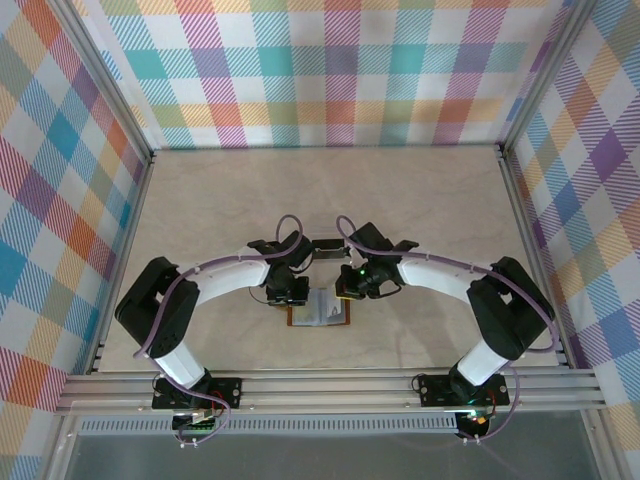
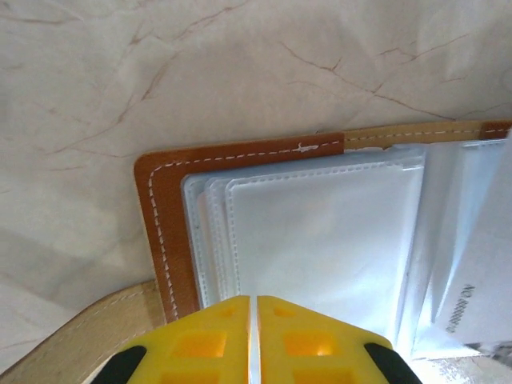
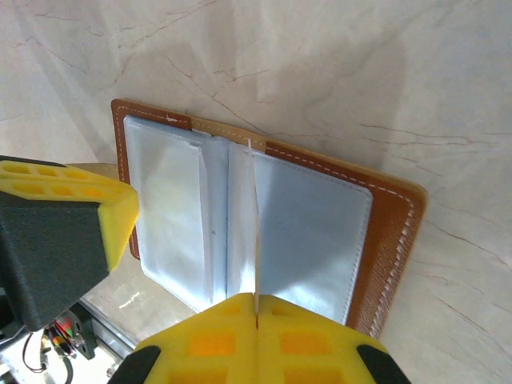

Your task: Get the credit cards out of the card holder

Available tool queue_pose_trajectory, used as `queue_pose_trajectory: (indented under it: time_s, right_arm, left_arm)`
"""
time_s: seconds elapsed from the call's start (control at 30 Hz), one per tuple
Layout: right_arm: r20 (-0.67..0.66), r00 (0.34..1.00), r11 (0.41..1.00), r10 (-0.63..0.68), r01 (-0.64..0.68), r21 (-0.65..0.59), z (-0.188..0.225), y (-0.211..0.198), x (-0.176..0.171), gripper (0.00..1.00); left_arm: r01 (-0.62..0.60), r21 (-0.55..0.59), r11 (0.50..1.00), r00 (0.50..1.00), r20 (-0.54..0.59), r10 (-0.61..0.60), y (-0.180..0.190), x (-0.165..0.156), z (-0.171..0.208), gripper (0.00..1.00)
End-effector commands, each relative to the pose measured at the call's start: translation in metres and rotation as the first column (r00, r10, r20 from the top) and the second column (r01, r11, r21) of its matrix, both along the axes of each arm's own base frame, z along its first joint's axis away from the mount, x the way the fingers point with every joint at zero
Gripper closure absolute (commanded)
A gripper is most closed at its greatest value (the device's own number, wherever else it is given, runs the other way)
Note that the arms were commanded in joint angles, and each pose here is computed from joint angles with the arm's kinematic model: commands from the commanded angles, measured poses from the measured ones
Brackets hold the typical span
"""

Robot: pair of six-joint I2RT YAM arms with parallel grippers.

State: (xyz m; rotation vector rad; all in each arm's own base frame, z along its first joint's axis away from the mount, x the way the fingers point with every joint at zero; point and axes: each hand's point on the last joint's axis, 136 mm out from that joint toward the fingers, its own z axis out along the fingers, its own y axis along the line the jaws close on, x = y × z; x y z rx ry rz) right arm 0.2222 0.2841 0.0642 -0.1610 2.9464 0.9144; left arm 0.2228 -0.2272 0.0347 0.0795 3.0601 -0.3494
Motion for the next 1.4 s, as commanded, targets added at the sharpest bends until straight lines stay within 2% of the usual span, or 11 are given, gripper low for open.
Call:
queue_pose_trajectory:
  time_s: [0.0,0.17,0.27,0.33,0.5,0.6,0.7,0.8,1.0,1.2,1.37]
  right_arm:
    - [0.071,0.994,0.996,0.086,-0.085,-0.012,0.02,-0.002,0.002,0.98]
    - [0.203,0.927,0.948,0.317,-0.301,-0.106,0.035,-0.004,0.011,1.0]
    - [0.257,0.837,0.875,0.483,-0.445,-0.193,0.042,-0.005,0.017,1.0]
    - [0.283,0.721,0.775,0.632,-0.581,-0.25,0.044,-0.004,0.017,0.98]
    - [0.28,0.435,0.517,0.856,-0.716,-0.468,0.056,-0.014,0.042,1.0]
    - [0.258,0.266,0.368,0.929,-0.751,-0.548,0.064,-0.015,0.054,1.0]
    - [0.21,0.143,0.244,0.967,-0.747,-0.619,0.068,-0.017,0.068,1.0]
    - [0.17,0.073,0.169,0.983,-0.734,-0.658,0.074,-0.016,0.084,1.0]
    - [0.15,-0.005,0.101,0.989,-0.721,-0.685,0.086,-0.002,0.114,1.0]
    - [0.116,-0.028,0.06,0.993,-0.725,-0.687,0.077,0.004,0.142,1.0]
    - [0.118,-0.045,0.049,0.992,-0.725,-0.687,0.068,0.013,0.163,1.0]
  left_arm:
    - [0.002,-0.004,1.0,0.999,0.05,-0.001,0.004,-0.001,0.018,0.86]
    - [-0.025,0.022,0.999,0.993,0.114,0.022,0.015,0.006,0.031,0.83]
    - [-0.041,0.033,0.999,0.991,0.128,0.036,0.021,0.006,0.032,0.83]
    - [-0.05,0.034,0.998,0.991,0.127,0.045,0.024,0.005,0.031,0.83]
    - [-0.062,0.037,0.997,0.99,0.127,0.057,0.028,0.004,0.026,0.83]
    - [-0.071,0.041,0.997,0.99,0.127,0.065,0.033,0.003,0.024,0.83]
    - [-0.082,0.042,0.996,0.989,0.125,0.076,0.037,0.003,0.022,0.83]
    - [-0.093,0.04,0.995,0.989,0.121,0.087,0.042,0.002,0.021,0.83]
    - [-0.114,0.037,0.993,0.986,0.123,0.108,0.05,-0.001,0.022,0.83]
    - [-0.138,0.027,0.99,0.983,0.124,0.134,0.053,-0.001,0.022,0.82]
    - [-0.143,0.027,0.989,0.983,0.119,0.139,0.053,-0.001,0.021,0.82]
